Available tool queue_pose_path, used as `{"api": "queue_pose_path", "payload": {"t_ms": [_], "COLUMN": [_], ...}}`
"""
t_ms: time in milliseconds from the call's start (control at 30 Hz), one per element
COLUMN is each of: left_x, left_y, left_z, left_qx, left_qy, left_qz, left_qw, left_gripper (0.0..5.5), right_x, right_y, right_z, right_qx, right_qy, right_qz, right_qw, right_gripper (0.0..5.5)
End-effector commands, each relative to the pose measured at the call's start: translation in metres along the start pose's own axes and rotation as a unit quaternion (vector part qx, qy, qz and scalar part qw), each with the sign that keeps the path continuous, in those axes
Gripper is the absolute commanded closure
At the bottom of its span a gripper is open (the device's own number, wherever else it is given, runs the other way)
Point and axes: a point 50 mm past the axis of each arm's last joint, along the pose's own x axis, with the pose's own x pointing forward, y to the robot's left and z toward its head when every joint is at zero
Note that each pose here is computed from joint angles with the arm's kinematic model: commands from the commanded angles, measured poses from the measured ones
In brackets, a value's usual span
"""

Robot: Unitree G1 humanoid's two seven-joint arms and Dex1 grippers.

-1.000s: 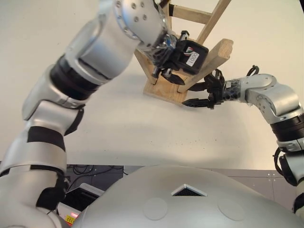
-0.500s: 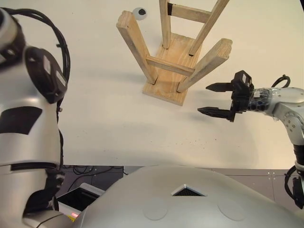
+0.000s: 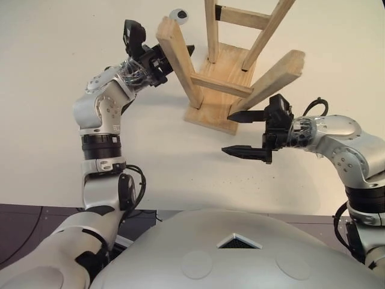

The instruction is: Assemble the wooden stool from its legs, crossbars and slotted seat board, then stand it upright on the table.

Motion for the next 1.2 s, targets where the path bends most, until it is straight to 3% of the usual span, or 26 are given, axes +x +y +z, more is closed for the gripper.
{"api": "queue_pose_path", "payload": {"t_ms": [33, 133, 267, 367, 433, 500, 600, 667, 833, 1000, 1200], "left_x": [-0.009, -0.022, -0.027, -0.048, -0.067, -0.081, -0.088, -0.086, -0.051, -0.034, -0.036], "left_y": [-0.07, -0.098, -0.083, -0.074, -0.052, -0.025, 0.004, 0.019, 0.042, 0.039, 0.024], "left_z": [-0.014, -0.026, -0.036, -0.033, -0.029, -0.026, -0.029, -0.033, -0.043, -0.055, -0.063], "left_qx": [-0.057, -0.078, -0.036, -0.017, 0.019, 0.114, 0.21, 0.245, 0.289, 0.278, 0.257], "left_qy": [0.069, 0.134, 0.172, 0.187, 0.201, 0.225, 0.226, 0.217, 0.149, 0.12, 0.128], "left_qz": [-0.219, -0.279, -0.203, -0.157, -0.08, -0.015, 0.022, 0.032, 0.036, -0.005, -0.066], "left_qw": [0.972, 0.948, 0.963, 0.97, 0.976, 0.967, 0.951, 0.944, 0.945, 0.953, 0.956], "left_gripper": [2.72, 2.72, 2.72, 2.72, 2.72, 2.72, 2.72, 2.72, 2.72, 2.72, 2.72], "right_x": [-0.025, -0.051, -0.058, -0.062, -0.062, -0.056, -0.039, -0.031, -0.015, -0.008, -0.014], "right_y": [-0.034, -0.065, -0.068, -0.064, -0.062, -0.061, -0.057, -0.055, -0.063, -0.07, -0.07], "right_z": [0.0, 0.015, 0.01, 0.005, 0.003, -0.003, -0.016, -0.017, -0.01, -0.003, -0.001], "right_qx": [-0.09, -0.138, -0.159, -0.148, -0.124, -0.089, -0.066, -0.063, -0.065, -0.072, -0.063], "right_qy": [0.076, 0.083, 0.104, 0.098, 0.069, 0.031, 0.013, 0.003, -0.007, -0.006, -0.01], "right_qz": [-0.103, -0.188, -0.183, -0.171, -0.166, -0.163, -0.148, -0.136, -0.124, -0.112, -0.106], "right_qw": [0.988, 0.969, 0.965, 0.969, 0.976, 0.982, 0.987, 0.989, 0.99, 0.991, 0.992], "right_gripper": [0.47, 0.47, 0.47, 0.47, 0.47, 0.47, 0.47, 0.47, 0.47, 0.47, 0.47]}}
